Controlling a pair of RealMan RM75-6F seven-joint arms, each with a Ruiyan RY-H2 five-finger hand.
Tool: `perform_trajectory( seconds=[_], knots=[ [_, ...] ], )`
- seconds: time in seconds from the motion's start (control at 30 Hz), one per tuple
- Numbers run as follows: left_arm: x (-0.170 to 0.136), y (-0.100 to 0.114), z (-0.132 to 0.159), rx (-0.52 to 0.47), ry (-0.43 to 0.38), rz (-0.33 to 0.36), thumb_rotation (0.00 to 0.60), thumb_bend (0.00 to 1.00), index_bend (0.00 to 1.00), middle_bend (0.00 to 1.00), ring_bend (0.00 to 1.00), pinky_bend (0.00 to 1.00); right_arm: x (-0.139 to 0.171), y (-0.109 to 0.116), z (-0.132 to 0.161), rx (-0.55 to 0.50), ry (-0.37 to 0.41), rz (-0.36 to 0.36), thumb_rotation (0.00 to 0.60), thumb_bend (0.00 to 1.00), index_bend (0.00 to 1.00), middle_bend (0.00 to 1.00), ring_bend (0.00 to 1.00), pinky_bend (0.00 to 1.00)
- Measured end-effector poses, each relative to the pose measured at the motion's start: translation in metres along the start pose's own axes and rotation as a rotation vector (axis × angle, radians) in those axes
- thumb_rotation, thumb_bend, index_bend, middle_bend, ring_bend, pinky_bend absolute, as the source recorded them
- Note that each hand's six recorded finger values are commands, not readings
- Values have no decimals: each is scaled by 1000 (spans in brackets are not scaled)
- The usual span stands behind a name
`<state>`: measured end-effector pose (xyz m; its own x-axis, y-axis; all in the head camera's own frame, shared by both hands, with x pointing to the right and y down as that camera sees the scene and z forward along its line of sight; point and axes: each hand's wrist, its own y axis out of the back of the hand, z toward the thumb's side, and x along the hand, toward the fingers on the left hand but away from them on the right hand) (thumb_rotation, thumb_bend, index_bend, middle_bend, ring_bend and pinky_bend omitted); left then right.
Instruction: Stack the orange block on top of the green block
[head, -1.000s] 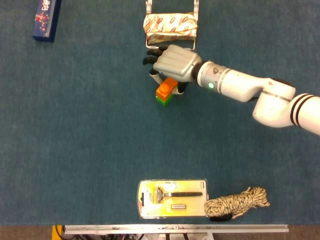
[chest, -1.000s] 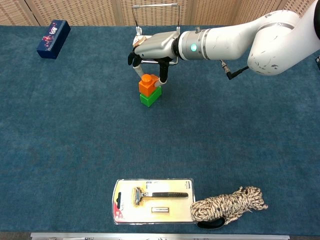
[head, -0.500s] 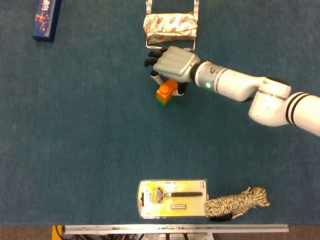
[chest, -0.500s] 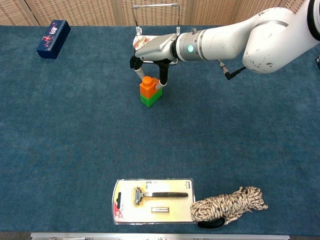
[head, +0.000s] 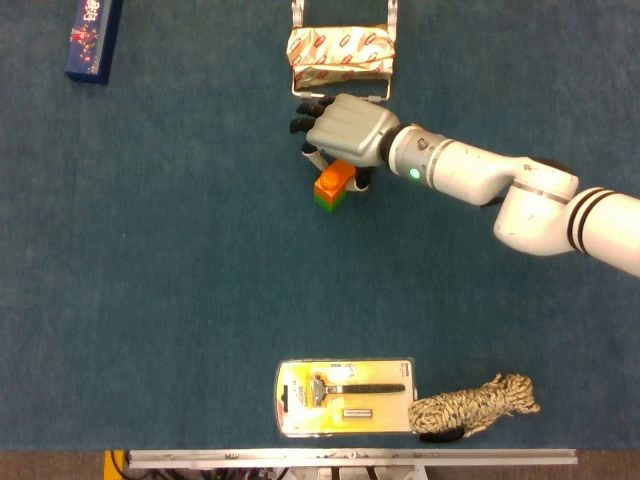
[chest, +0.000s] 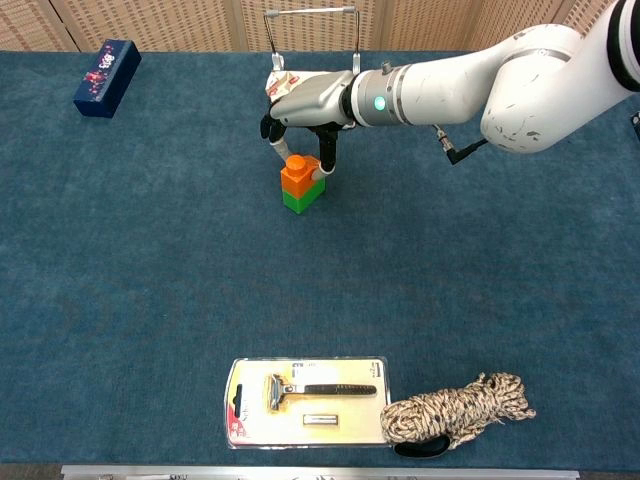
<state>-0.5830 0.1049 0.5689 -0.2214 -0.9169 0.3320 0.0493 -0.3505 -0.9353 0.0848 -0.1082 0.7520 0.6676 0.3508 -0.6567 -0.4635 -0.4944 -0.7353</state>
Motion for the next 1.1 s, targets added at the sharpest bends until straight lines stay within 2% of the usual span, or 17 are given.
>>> perform_trajectory(
  seconds=[0.17, 0.27, 0.37, 0.63, 0.83, 0.93, 1.1],
  knots=[
    [-1, 1, 0, -1, -3, 7, 600, 214, 448, 285, 84, 212, 3, 0, 0, 5, 3, 0, 600, 183, 231, 151, 26, 151],
    [-2, 1, 1, 0, -3, 10, 600, 214, 441, 285, 84, 212, 6, 2, 1, 4, 7, -6, 600, 154, 107, 149, 24, 151],
    [-3, 2, 3, 2, -4, 13, 600, 214, 441, 285, 84, 212, 11, 5, 2, 3, 15, -15, 600, 141, 51, 148, 24, 151],
    [-7, 2, 12, 7, -7, 28, 600, 214, 441, 285, 84, 212, 35, 12, 5, 13, 38, -50, 600, 137, 37, 148, 24, 151],
    [-10, 3, 25, 5, -19, 42, 600, 213, 441, 285, 84, 212, 68, 17, -2, 52, 17, -117, 600, 142, 179, 175, 24, 151],
    [-10, 5, 34, -2, -32, 53, 600, 214, 441, 285, 85, 213, 90, 16, -8, 74, -20, -161, 600, 142, 201, 177, 24, 151],
    [-10, 4, 52, -1, -63, 67, 600, 214, 441, 286, 85, 216, 138, 13, -24, 95, -146, -259, 600, 142, 201, 177, 24, 151]
  ],
)
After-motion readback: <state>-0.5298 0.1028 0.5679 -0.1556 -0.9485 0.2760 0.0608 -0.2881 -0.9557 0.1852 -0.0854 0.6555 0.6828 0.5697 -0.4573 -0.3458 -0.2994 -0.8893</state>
